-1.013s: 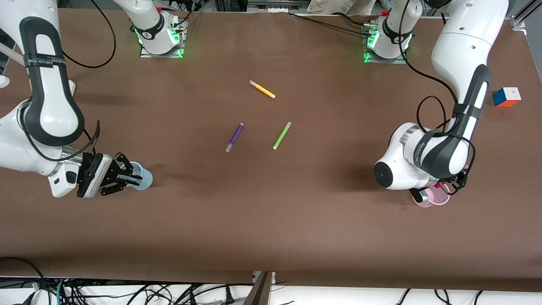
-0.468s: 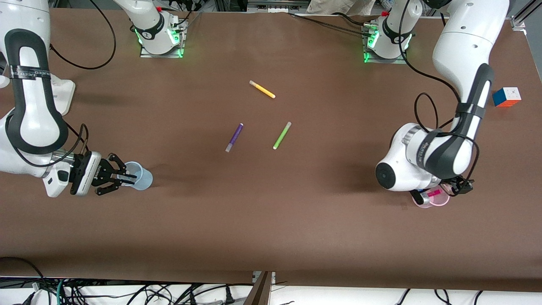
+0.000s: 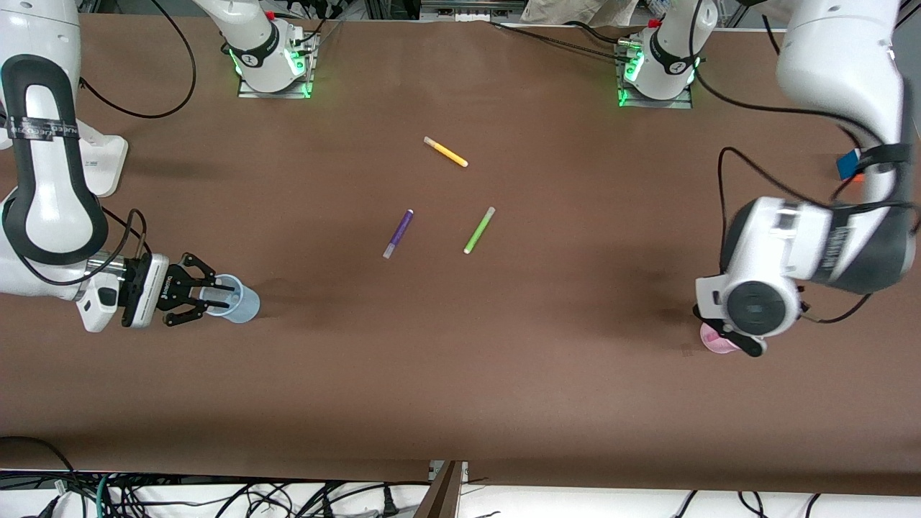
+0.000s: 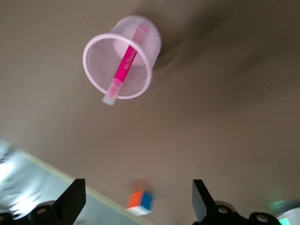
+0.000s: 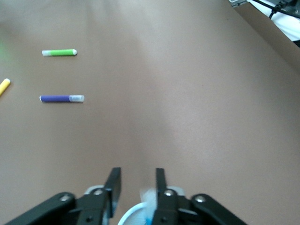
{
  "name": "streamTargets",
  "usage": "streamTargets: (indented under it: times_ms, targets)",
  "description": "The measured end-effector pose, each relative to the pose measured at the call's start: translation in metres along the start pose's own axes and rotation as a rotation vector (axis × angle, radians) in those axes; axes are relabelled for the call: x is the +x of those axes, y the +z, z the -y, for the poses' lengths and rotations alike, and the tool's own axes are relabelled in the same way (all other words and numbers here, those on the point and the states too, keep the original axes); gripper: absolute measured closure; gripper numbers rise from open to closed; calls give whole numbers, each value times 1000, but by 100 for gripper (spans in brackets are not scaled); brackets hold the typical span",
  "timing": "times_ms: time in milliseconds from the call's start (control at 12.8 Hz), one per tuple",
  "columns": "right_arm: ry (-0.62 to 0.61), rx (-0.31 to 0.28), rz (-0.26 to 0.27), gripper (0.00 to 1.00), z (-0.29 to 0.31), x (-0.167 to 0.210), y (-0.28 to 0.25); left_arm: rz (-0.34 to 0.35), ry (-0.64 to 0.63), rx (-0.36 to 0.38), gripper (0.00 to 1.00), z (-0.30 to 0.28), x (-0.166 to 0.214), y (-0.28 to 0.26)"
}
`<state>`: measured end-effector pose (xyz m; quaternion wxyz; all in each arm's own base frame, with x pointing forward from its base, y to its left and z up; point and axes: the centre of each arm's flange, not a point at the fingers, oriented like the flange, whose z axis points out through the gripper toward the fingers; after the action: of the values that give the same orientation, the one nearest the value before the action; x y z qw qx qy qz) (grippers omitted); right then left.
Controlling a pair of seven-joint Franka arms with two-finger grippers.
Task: Place pink and blue markers in matching cups
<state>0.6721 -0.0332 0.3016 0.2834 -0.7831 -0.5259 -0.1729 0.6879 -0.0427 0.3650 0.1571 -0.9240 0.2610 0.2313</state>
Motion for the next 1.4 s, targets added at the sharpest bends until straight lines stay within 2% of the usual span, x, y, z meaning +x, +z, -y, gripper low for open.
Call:
streamTargets:
  times_ms: [156, 312, 390, 701, 857, 1091, 1169, 1403]
  targets:
    - [127, 4, -5, 32, 3, 8, -8, -149, -209, -186, 0, 10, -18, -28]
    - [270, 0, 11, 8, 10, 19, -22, -225, -359, -294, 0, 9, -38, -62]
    - [341, -10, 35, 0, 13, 23, -30, -255, -395, -329, 0, 6, -50, -80]
    - [629, -60, 190, 0, 21, 46, -63, -390, -461, -390, 0, 9, -116, -149]
    - [759, -113, 279, 0, 24, 54, -78, -445, -486, -416, 0, 16, -149, -172]
    - [959, -169, 384, 0, 34, 70, -89, -425, -495, -401, 0, 2, -183, -182]
    - [1012, -207, 410, 0, 39, 81, -94, -404, -494, -386, 0, -9, -188, -178]
    - [1150, -326, 454, 0, 65, 107, -121, -395, -519, -339, 0, -34, -209, -160]
